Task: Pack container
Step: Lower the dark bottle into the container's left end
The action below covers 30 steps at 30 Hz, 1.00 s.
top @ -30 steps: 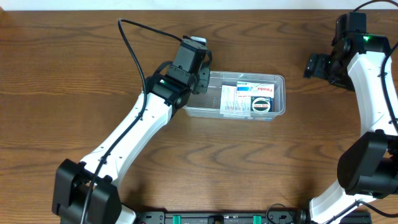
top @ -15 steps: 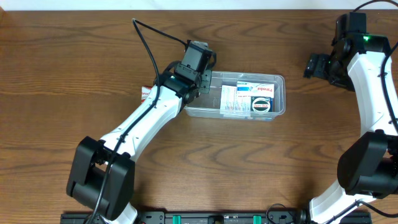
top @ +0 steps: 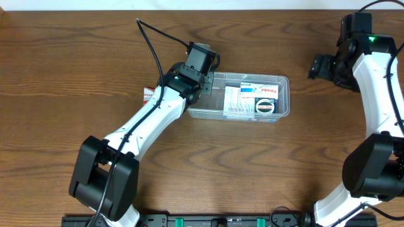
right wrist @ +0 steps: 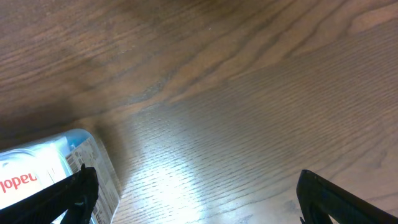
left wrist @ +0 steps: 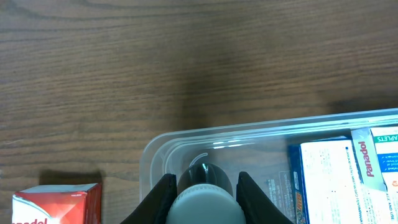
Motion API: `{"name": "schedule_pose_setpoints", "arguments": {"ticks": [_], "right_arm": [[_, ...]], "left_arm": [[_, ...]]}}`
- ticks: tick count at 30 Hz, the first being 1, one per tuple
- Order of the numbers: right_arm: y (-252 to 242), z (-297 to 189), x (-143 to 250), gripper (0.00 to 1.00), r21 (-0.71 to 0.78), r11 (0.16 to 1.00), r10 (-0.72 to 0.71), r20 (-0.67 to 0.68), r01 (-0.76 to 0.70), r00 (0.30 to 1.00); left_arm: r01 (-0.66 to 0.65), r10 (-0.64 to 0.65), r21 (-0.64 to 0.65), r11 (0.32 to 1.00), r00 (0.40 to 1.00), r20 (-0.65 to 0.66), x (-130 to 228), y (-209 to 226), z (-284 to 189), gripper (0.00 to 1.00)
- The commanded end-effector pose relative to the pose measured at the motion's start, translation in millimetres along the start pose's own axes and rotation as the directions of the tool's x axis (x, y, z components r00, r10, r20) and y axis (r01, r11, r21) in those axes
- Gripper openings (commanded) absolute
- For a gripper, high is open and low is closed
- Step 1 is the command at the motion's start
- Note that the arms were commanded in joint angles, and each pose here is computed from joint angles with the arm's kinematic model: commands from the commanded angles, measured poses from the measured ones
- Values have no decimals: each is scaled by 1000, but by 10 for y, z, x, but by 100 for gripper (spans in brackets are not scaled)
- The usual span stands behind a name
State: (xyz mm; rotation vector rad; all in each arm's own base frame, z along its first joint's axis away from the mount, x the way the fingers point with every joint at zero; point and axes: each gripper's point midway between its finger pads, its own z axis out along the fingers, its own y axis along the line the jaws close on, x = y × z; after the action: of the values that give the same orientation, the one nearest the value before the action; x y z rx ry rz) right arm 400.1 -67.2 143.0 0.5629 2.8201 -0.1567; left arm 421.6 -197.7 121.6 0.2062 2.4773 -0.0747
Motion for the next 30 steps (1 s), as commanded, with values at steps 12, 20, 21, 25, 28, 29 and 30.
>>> {"name": "schedule_pose_setpoints", "arguments": {"ticks": [12,20,21,25,28,29,30], "right_arm": [[-27,-33,-41,99,7,1000,-7,15,7,1000],[-27,-33,-41,99,7,1000,-7,15,7,1000],[-27,-32,-40,99,8,1000,-7,14,7,1000],[-27,-33,-41,99,7,1000,-7,15,7,1000],[-27,-32,-40,99,8,1000,-7,14,7,1000],[-27,-32,-40,99,8,1000,-7,14,7,1000],[-27,-33,-41,99,7,1000,-7,15,7,1000]], "left_arm": [[75,-73,-77,994,997,27,-57,126,14,23],[68,-68,-85,994,998,8,37,149,51,23],[67,-67,-89,994,998,6,48,157,56,23],[66,-65,-101,993,998,5,66,180,62,23],[64,-64,-103,993,998,0,88,184,70,23],[63,-63,-104,993,998,-2,98,187,74,23],[62,-63,-105,993,998,-4,107,189,77,23]]}}
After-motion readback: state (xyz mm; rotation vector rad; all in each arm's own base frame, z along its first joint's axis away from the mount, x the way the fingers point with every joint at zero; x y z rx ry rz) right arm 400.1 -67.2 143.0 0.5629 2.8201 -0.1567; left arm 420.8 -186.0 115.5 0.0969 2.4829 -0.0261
